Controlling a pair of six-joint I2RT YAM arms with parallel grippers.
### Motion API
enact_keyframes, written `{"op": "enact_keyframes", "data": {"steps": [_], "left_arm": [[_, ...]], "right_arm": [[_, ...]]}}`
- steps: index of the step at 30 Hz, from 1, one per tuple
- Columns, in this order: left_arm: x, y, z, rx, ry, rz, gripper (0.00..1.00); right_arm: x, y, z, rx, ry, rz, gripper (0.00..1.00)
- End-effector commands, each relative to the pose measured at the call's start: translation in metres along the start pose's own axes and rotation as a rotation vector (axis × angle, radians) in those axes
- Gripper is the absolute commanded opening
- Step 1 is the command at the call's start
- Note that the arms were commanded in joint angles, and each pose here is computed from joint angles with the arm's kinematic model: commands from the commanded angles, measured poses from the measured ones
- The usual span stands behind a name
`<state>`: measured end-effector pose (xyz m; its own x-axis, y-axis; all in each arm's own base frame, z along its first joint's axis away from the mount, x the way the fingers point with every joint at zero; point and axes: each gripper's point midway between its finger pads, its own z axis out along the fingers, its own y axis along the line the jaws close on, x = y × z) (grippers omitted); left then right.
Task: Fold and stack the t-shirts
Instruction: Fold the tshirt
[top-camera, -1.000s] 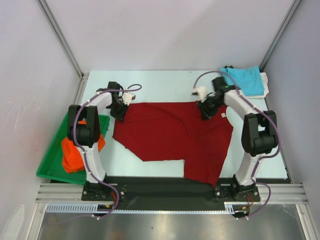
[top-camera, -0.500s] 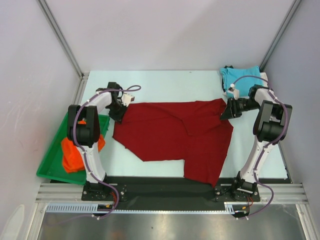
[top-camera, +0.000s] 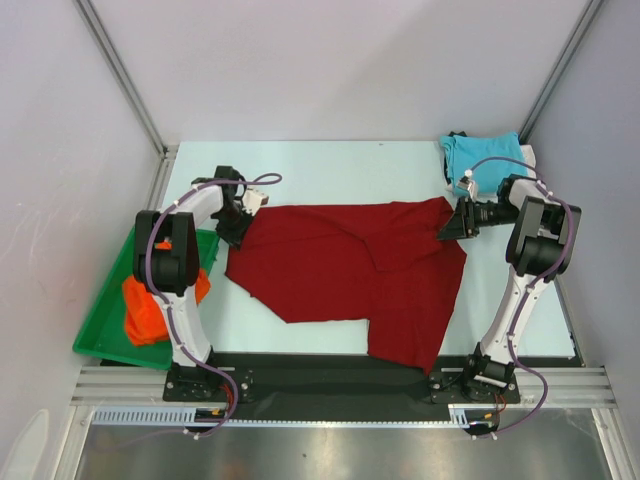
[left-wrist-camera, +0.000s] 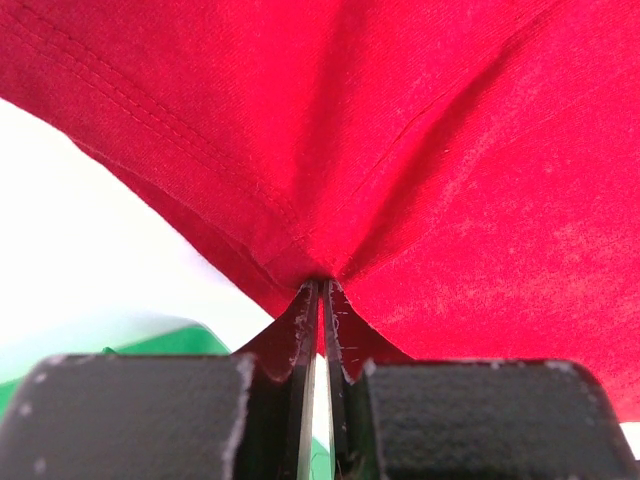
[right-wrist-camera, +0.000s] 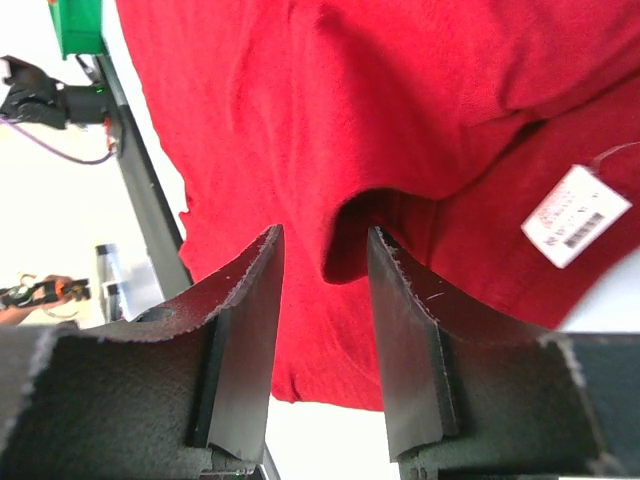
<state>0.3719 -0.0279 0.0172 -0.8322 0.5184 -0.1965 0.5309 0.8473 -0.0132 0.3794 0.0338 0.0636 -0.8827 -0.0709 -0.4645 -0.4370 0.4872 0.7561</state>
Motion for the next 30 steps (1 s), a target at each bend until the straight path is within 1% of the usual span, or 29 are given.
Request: {"op": "enact_keyframes", "data": {"steps": [1,6,13,19,22,30], "left_arm": [[0.014,0.003,-0.008,-0.027,0.036,0.018,0.09],[0.014,0.001,-0.008,-0.030,0.040,0.028,0.09],[0.010,-0.003,-0.009,-0.038,0.037,0.047,0.09],[0.007,-0.005,-0.013,-0.041,0.024,0.056,0.08],[0.006,-0.006,-0.015,-0.039,0.014,0.055,0.08],[-0.004,-0.010,-0.023,-0.025,-0.044,0.050,0.09]], "right_arm": [[0.000,0.013,0.002,-0.079,-0.024,0.000,0.44],[0.011,0.013,0.005,-0.087,-0.020,-0.010,0.45],[0.030,0.013,0.008,-0.078,0.019,-0.012,0.45],[0.030,0.006,0.010,-0.059,-0.002,-0.012,0.46],[0.032,0.003,0.012,-0.050,0.007,0.001,0.45],[0.033,0.035,0.001,-0.064,0.016,0.005,0.43]]}}
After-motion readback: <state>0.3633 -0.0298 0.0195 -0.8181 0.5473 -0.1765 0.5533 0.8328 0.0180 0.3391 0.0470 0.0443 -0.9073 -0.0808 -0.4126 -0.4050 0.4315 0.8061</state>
